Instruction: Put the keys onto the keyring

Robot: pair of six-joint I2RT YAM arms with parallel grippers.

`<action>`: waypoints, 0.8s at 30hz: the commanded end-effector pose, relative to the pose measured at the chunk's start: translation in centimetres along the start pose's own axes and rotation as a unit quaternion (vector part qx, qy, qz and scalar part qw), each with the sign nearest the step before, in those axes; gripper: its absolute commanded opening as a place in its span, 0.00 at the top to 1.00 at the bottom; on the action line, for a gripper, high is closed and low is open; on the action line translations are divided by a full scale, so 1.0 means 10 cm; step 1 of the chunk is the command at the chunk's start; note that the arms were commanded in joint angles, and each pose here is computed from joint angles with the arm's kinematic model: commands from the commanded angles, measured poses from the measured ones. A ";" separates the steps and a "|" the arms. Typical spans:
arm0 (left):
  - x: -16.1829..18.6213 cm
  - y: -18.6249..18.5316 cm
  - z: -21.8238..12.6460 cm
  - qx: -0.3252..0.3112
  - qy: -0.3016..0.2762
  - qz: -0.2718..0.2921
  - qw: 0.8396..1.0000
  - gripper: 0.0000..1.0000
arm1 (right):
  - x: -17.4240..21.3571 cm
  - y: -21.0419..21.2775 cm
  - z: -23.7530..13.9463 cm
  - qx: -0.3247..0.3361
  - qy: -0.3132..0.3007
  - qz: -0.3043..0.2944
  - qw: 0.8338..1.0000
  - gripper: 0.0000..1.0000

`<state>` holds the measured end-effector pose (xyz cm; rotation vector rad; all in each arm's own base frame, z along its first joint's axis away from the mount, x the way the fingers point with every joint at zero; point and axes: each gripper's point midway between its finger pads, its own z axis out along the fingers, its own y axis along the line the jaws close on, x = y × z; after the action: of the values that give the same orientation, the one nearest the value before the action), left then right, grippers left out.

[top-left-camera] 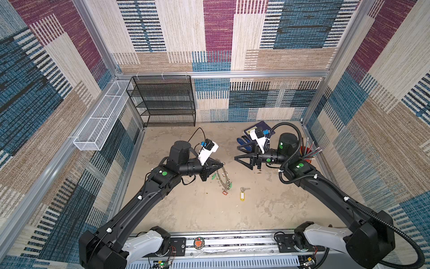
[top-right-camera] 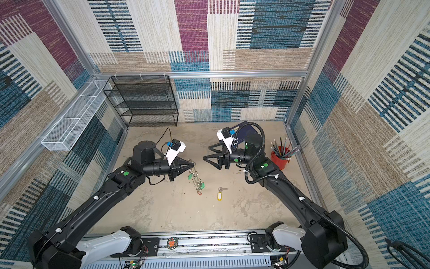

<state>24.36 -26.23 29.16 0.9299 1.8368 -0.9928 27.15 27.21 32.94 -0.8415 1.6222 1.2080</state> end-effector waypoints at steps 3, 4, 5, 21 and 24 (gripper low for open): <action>-0.19 0.15 -0.07 -0.054 -0.062 -0.003 0.997 1.00 | 0.01 -0.22 -0.03 0.065 -0.018 0.019 0.998 0.04; -0.18 0.19 -0.08 -0.066 -0.064 -0.009 0.996 1.00 | 0.04 -0.28 -0.03 0.078 -0.016 0.027 0.996 0.00; -0.18 0.22 -0.10 -0.076 -0.065 -0.016 0.995 1.00 | 0.07 -0.33 -0.03 0.090 -0.014 0.033 0.995 0.00; 0.39 0.54 -0.27 -0.188 -0.034 -0.097 0.977 1.00 | 1.72 -0.99 -0.39 0.320 0.132 0.271 0.898 0.17; 0.41 0.52 -0.25 -0.180 -0.035 -0.103 0.978 1.00 | 2.10 -0.86 -0.30 0.296 0.167 0.319 0.885 0.24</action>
<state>26.26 -20.94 24.35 0.5247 2.0144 -0.7455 28.18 21.55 12.83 -0.2032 2.4031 0.8477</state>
